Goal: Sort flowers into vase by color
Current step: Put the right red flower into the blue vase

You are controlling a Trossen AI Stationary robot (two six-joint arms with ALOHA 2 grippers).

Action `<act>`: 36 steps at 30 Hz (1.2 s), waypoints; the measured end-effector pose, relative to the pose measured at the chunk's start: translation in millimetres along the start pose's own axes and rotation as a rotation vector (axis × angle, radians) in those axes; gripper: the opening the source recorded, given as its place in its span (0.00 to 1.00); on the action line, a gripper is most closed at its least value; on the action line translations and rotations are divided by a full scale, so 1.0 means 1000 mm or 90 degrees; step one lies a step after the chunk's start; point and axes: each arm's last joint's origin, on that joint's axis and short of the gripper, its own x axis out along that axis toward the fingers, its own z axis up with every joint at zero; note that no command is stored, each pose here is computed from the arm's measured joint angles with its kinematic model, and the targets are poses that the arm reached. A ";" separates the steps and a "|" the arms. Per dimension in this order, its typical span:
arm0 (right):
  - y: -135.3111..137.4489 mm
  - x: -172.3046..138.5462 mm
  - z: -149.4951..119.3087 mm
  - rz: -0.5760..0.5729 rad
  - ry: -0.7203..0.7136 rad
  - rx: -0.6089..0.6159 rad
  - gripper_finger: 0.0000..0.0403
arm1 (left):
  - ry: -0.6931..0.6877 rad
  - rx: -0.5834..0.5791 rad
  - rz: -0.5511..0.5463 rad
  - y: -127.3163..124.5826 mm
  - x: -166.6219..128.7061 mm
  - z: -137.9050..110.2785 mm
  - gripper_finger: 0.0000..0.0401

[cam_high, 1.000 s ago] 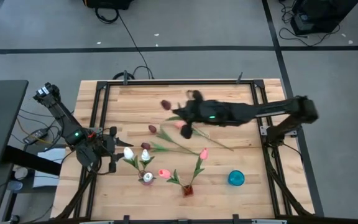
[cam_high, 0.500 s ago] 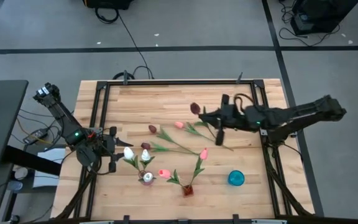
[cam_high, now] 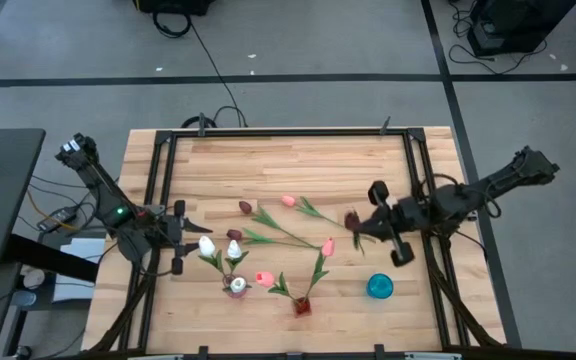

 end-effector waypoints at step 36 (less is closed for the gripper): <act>0.023 -0.022 -0.024 0.265 -0.013 0.102 0.05 | -0.016 -0.034 -0.005 0.004 -0.004 0.003 0.35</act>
